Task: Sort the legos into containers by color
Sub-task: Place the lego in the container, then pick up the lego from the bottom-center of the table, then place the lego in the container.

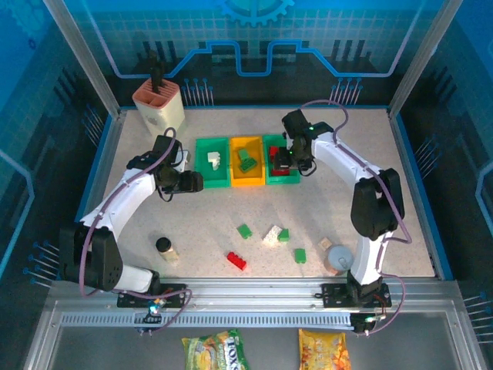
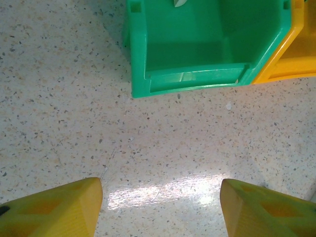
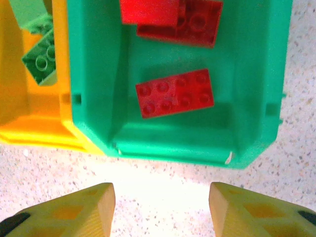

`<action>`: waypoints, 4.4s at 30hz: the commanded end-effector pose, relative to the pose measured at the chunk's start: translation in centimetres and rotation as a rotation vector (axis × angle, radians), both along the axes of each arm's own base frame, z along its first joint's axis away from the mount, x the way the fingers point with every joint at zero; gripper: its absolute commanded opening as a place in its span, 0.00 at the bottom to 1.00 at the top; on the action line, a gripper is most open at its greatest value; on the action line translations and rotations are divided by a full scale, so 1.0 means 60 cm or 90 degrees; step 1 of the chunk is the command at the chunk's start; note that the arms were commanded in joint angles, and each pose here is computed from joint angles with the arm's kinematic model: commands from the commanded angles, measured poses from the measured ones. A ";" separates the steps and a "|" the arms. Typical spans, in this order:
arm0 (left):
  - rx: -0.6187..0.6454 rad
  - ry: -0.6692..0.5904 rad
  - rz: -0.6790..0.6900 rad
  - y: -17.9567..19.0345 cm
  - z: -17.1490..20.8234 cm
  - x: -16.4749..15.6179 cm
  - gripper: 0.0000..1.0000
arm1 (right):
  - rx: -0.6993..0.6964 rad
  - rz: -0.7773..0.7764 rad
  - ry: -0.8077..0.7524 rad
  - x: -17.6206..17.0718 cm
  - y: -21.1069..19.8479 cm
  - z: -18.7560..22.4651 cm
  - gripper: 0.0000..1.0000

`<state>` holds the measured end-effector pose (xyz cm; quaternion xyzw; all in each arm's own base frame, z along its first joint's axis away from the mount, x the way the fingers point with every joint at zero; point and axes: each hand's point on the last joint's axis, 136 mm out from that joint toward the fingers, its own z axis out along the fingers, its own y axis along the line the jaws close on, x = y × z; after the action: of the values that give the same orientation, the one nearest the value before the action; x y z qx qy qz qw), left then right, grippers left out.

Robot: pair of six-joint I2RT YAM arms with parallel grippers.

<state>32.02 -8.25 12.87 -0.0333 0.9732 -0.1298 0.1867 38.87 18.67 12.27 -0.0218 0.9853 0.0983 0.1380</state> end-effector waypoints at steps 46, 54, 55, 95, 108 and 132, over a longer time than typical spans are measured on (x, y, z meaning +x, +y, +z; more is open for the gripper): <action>-0.009 0.014 -0.007 -0.001 -0.012 -0.006 0.66 | -0.282 0.548 0.215 -0.328 0.094 -0.155 0.84; -0.007 0.017 -0.007 0.000 -0.014 -0.006 0.65 | -0.298 0.540 0.228 -0.328 0.088 -0.166 0.73; -0.007 0.017 -0.007 0.000 -0.014 -0.006 0.65 | -0.295 0.538 0.227 -0.327 0.089 -0.165 0.71; 0.028 -0.060 0.042 0.038 0.031 0.003 0.65 | 0.131 0.168 0.045 -0.143 0.314 -0.021 0.54; 0.023 -0.094 0.078 0.061 0.053 0.007 0.66 | 0.224 0.048 -0.010 -0.024 0.387 -0.003 0.52; 0.014 -0.094 0.080 0.059 0.053 0.007 0.66 | 0.145 -0.053 -0.054 0.067 0.393 -0.052 0.62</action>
<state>32.56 -4.83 15.65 -0.0742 0.9585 -0.1025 0.2557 42.41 43.25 9.01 0.0127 0.9581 0.2245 0.1772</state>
